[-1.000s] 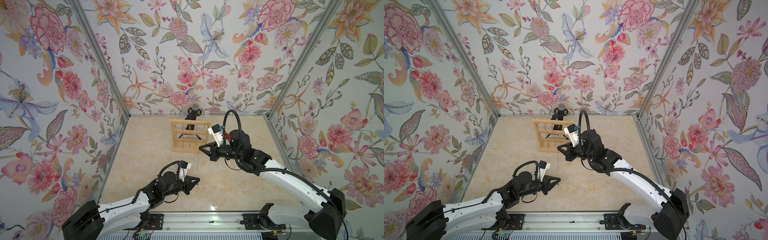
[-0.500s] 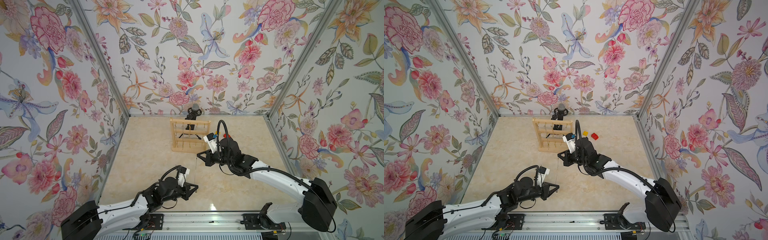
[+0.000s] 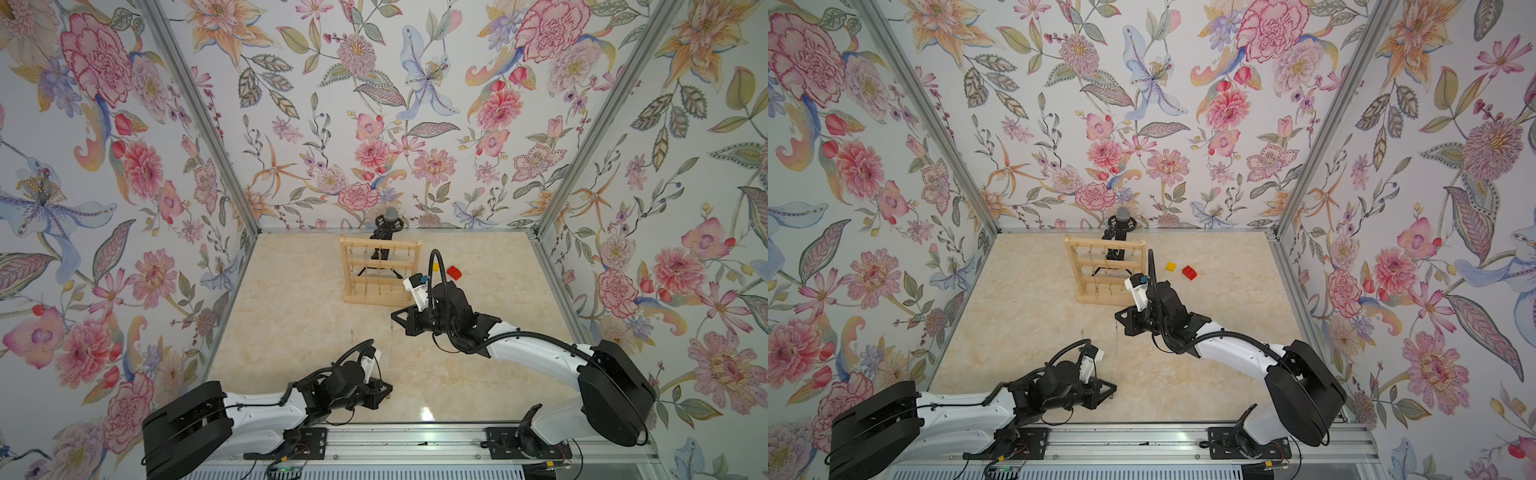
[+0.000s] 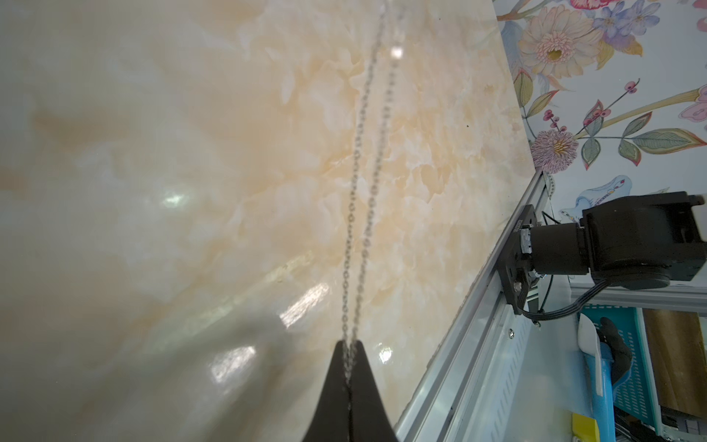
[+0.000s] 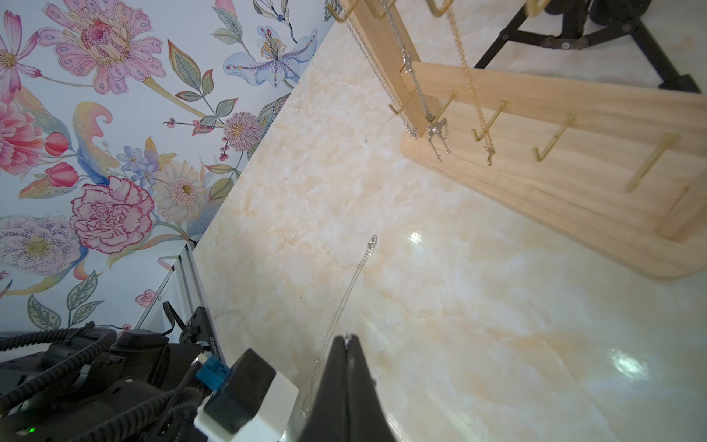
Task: Take the necklace off the jewelry display stand
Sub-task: Place the necklace at the center of the board.
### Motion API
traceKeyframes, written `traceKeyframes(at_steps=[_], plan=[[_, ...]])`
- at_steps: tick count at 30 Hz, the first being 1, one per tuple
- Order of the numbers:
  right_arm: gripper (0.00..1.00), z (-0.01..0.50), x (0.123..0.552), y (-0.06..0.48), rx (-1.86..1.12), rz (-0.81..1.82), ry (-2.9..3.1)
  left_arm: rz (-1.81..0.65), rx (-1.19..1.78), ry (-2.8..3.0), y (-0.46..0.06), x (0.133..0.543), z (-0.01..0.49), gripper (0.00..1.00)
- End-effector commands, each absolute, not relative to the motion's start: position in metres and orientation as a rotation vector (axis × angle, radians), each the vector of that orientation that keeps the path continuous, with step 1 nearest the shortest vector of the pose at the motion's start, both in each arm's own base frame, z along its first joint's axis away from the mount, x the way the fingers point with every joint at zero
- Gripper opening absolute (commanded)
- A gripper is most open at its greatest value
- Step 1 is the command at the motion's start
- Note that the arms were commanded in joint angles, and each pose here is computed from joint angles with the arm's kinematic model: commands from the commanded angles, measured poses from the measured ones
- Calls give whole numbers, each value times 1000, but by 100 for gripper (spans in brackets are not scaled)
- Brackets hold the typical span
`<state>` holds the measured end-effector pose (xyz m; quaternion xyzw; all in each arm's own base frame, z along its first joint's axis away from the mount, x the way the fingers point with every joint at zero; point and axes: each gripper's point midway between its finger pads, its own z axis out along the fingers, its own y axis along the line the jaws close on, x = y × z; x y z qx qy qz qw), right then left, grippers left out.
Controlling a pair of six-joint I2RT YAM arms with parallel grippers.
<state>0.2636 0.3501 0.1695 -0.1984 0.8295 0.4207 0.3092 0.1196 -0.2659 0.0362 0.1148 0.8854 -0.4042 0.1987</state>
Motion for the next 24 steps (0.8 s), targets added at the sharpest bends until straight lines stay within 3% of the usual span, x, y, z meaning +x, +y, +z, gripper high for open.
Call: traceKeyframes(at_steps=[1, 24], plan=[[0, 164, 267, 356, -513, 1119, 2186, -1077, 289, 2505, -269, 123, 36, 5], [0, 110, 277, 373, -469, 1122, 2265, -884, 314, 2608, -254, 124, 23, 9]])
